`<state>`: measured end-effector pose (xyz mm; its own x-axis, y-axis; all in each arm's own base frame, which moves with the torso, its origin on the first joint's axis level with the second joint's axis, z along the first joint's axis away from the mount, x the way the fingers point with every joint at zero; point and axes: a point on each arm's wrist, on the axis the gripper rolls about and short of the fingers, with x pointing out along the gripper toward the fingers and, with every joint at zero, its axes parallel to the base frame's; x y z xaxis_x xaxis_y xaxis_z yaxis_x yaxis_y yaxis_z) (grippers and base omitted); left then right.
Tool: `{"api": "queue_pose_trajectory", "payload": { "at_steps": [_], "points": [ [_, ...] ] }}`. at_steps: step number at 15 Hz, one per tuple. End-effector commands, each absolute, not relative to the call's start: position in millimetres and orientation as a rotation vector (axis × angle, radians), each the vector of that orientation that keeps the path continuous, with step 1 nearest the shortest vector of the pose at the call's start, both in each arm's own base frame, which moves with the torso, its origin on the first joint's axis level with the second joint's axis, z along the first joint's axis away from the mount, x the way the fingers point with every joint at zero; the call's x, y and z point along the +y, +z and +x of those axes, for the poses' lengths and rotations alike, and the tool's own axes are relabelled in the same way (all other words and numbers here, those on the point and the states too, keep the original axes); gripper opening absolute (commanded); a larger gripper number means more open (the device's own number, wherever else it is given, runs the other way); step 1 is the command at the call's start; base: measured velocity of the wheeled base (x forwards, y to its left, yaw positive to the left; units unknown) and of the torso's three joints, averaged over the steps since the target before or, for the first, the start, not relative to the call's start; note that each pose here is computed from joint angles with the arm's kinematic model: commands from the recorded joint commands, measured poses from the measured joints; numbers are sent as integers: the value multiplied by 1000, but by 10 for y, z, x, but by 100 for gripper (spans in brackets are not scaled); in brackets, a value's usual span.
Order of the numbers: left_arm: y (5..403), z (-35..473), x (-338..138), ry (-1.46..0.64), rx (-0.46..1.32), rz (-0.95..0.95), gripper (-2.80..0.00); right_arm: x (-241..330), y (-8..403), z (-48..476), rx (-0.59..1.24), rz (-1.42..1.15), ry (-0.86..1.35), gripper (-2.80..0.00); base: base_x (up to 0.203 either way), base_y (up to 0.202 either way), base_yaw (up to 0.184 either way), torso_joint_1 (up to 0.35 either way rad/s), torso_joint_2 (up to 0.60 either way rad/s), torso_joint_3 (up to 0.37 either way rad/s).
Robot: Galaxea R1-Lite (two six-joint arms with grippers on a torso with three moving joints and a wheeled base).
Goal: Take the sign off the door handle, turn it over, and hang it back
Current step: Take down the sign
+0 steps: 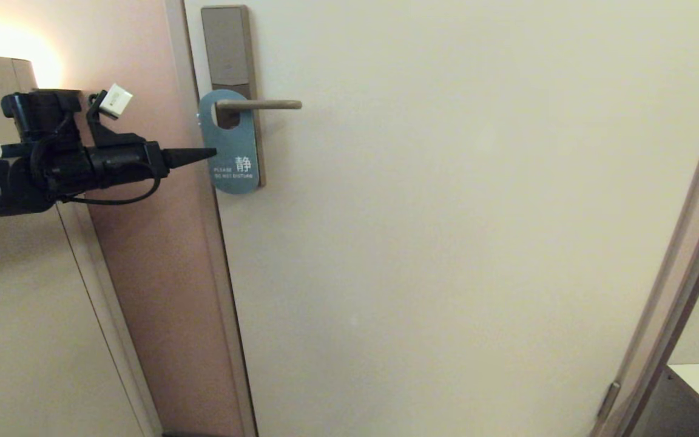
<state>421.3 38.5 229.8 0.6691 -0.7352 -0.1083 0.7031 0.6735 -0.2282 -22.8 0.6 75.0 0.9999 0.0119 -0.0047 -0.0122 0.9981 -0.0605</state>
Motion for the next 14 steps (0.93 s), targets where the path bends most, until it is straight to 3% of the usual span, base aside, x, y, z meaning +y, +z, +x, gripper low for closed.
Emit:
{"api": "queue_pose_trajectory", "payload": {
  "at_steps": [1,14],
  "points": [
    [2311,4208,356,-856,195,-174,0,6,750,-228,4,-61,12,-280,0,0,0,0,0,0],
    [2128,4352,293,-888,213,-190,0,6,750,-228,4,-61,12,-280,0,0,0,0,0,0]
  ]
}}
